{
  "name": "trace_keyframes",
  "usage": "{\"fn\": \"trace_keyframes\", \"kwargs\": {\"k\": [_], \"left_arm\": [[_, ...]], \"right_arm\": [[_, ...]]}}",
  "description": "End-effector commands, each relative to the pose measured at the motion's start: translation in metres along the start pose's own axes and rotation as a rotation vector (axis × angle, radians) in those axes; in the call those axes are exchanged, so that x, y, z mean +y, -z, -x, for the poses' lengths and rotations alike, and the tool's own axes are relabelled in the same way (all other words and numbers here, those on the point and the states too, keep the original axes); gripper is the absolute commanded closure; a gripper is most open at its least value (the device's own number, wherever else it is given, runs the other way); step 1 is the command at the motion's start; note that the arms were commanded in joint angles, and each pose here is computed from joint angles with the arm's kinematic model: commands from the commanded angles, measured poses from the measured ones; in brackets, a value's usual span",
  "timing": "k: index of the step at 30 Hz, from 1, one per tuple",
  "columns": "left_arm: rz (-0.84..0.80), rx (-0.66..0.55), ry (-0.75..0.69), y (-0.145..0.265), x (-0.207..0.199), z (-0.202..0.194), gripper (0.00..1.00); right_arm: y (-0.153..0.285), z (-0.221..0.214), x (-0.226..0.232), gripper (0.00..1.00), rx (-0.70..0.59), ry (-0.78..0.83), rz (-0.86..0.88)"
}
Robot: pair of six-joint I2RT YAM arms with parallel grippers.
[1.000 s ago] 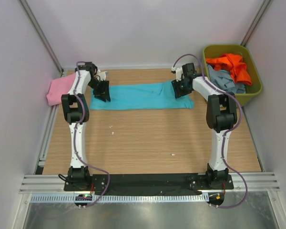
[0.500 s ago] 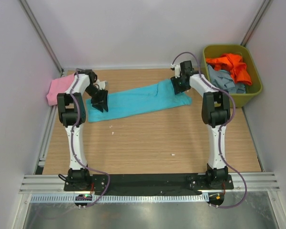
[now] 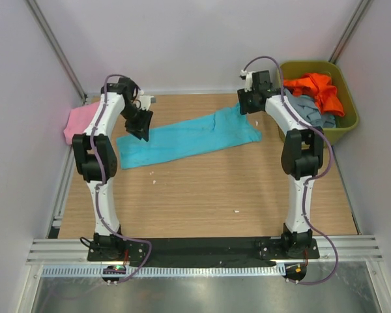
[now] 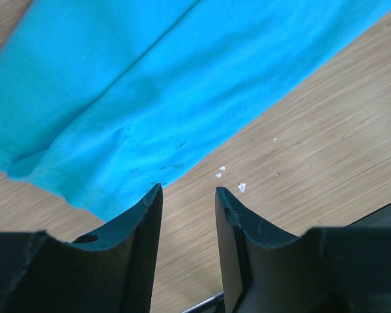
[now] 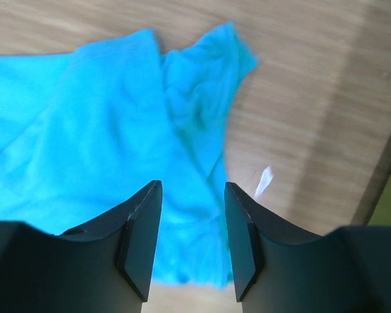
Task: Fold and stack the t-shirts
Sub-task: Fold the tshirt
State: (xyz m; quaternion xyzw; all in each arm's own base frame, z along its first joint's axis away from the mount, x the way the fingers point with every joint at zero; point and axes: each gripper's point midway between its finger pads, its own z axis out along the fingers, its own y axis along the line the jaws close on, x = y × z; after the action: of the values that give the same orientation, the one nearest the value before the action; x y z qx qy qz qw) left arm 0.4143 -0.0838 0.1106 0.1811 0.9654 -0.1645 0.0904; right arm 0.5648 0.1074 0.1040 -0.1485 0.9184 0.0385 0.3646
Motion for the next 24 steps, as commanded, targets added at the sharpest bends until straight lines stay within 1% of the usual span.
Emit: {"fn": "trace_keyframes", "kwargs": {"k": [1, 3, 5, 6, 7, 11, 17, 23, 24], "left_arm": [[0.069, 0.02, -0.173, 0.017, 0.006, -0.009, 0.61], [0.066, 0.059, -0.207, 0.008, 0.01, -0.021, 0.61], [0.08, 0.093, -0.243, -0.002, 0.019, -0.03, 0.6], [0.092, 0.099, -0.254, -0.006, 0.023, -0.032, 0.6], [0.128, 0.098, -0.283, -0.011, 0.033, -0.03, 0.6], [0.178, 0.148, -0.331, -0.029, 0.053, -0.034, 0.6], [0.172, 0.206, -0.345, -0.051, 0.064, -0.041, 0.6], [0.158, 0.293, -0.37, -0.067, 0.059, -0.068, 0.59], [0.163, 0.299, -0.381, -0.068, 0.058, -0.07, 0.59]], "right_arm": [[0.071, 0.026, 0.032, 0.51, -0.087, -0.156, 0.138], [0.073, 0.002, 0.048, 0.51, -0.032, -0.199, 0.202], [0.081, 0.0, 0.062, 0.5, -0.041, -0.237, 0.263], [0.077, -0.011, 0.067, 0.5, -0.017, -0.256, 0.282], [0.078, -0.013, 0.071, 0.5, -0.012, -0.284, 0.301], [0.063, -0.025, 0.079, 0.5, 0.02, -0.328, 0.334], [0.032, -0.031, 0.076, 0.5, 0.04, -0.333, 0.322], [0.007, -0.04, 0.074, 0.5, 0.068, -0.331, 0.313], [-0.003, -0.048, 0.074, 0.49, 0.091, -0.333, 0.311]]}}
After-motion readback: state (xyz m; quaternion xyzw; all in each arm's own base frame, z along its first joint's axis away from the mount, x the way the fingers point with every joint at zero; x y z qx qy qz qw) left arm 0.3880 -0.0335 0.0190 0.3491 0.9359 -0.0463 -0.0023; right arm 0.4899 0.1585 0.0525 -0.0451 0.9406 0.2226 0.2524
